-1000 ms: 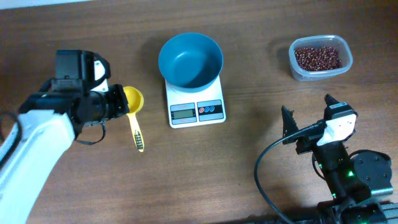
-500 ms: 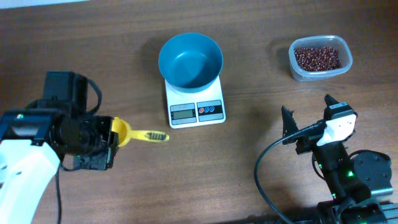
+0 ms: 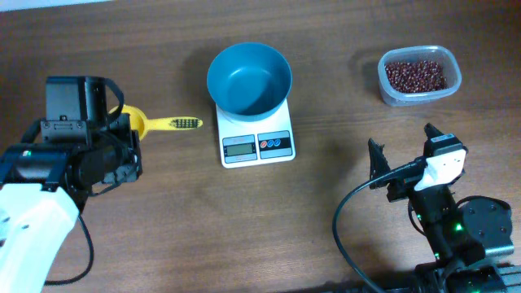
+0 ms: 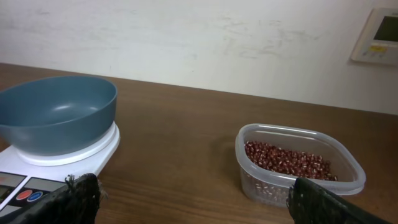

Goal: Scoop item into bowl and weigh 50g on scale
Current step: 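Grasp the yellow scoop with the left gripper and lift it, then reach the right gripper to the scoop handle held by the left, then grasp the scoop with the right gripper and release the left, then move the scoop with the right gripper into the bean tub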

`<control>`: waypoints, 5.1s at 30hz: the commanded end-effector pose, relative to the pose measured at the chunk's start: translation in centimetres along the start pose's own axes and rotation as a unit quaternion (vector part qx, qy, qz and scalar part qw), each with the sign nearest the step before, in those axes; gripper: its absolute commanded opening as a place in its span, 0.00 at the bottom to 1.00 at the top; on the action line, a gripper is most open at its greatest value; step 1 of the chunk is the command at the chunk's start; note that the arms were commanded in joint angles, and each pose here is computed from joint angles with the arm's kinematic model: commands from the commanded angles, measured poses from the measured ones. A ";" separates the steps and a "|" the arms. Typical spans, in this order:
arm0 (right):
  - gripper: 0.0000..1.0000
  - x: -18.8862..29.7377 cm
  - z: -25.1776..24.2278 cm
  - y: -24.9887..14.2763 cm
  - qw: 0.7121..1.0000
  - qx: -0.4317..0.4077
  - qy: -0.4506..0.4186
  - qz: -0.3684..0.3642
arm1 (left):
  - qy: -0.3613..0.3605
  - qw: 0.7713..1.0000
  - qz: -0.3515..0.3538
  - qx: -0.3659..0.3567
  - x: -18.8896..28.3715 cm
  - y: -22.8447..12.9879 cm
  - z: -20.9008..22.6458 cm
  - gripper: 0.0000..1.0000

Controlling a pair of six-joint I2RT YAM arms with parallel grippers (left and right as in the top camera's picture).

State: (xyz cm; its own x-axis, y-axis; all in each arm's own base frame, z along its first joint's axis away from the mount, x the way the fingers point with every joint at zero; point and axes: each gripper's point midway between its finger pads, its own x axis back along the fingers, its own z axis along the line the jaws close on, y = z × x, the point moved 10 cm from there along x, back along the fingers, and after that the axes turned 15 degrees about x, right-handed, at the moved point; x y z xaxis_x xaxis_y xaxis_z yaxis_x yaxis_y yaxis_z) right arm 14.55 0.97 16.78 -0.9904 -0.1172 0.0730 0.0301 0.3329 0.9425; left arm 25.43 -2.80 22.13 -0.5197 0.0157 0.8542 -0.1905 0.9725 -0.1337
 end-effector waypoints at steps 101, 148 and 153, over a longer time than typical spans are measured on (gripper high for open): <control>0.04 -12.6 11.0 14.1 0.836 -0.245 0.450 0.194 | -0.144 0.910 0.338 -0.191 3.4 -10.9 -2.2 0.82; 0.04 -16.0 -11.2 12.6 0.834 0.064 0.012 0.547 | -0.154 0.869 0.114 -0.457 2.4 -3.9 -3.2 0.99; 0.04 -16.7 -11.1 11.0 0.815 0.091 0.007 0.573 | -0.111 0.878 0.098 -0.456 2.1 -3.2 -2.3 0.98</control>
State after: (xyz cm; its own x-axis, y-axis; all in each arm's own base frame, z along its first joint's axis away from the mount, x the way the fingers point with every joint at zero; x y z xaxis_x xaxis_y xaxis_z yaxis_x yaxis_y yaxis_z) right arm 32.28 -3.20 30.68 -0.3694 0.2963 0.8808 0.8940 0.3721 0.2497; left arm 26.98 -5.68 25.02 -0.6250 0.2835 0.7273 0.6245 0.7406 0.2480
